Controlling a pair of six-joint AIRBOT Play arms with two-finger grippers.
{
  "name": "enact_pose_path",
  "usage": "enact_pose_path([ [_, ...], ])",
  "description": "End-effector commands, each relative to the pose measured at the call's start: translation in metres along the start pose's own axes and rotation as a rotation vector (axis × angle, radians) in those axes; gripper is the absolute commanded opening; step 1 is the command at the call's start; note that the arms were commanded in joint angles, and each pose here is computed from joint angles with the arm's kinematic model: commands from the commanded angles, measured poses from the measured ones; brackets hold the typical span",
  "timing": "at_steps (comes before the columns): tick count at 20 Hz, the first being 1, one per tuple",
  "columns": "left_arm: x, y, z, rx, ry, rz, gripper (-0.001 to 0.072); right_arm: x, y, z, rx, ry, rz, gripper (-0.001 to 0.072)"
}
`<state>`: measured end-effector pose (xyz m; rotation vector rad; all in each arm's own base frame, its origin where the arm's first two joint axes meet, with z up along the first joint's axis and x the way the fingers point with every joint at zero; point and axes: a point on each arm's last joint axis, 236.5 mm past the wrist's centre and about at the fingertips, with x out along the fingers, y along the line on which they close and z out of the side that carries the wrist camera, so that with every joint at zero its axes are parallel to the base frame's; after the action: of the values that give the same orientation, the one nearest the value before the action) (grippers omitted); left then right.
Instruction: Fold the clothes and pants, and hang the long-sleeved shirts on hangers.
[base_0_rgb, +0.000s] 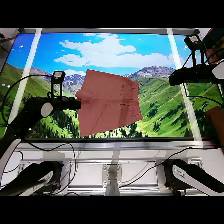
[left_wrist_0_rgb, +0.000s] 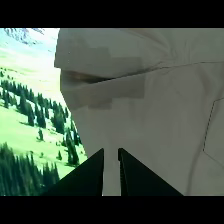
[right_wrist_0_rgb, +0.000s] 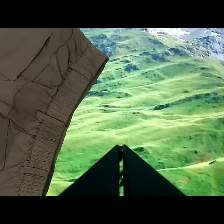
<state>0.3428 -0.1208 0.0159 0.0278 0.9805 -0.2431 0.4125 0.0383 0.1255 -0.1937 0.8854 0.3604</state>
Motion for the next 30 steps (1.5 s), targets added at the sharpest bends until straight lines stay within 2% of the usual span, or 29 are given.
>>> enact_pose_path([
  [1, 0.000, 0.000, 0.000, 0.000, 0.000, 0.000, 0.0107, 0.000, 0.000, 0.000, 0.000, 0.000, 0.001, 0.0023],
  [18, 0.000, 0.000, 0.000, 0.000, 0.000, 0.000, 0.0107, 0.000, 0.001, 0.000, 0.002, -0.002, 0.003, 0.0023],
  [21, 0.000, 0.000, 0.000, 0.000, 0.000, 0.000, 0.0107, 0.004, 0.011, 0.002, 0.092, -0.007, 0.050, 0.0023],
  [24, 0.000, 0.000, -0.002, -0.003, 0.011, 0.001, 0.0108, 0.024, 0.013, -0.051, 0.183, 0.177, 0.057, 0.0023],
  [27, 0.000, 0.008, -0.002, 0.021, 0.008, 0.029, 0.0108, 0.043, 0.037, -0.113, 0.227, 0.351, 0.136, 0.0021],
  [30, 0.000, 0.015, -0.001, 0.027, 0.008, 0.050, 0.0116, 0.061, 0.065, -0.139, 0.314, 0.381, 0.226, 0.0023],
])
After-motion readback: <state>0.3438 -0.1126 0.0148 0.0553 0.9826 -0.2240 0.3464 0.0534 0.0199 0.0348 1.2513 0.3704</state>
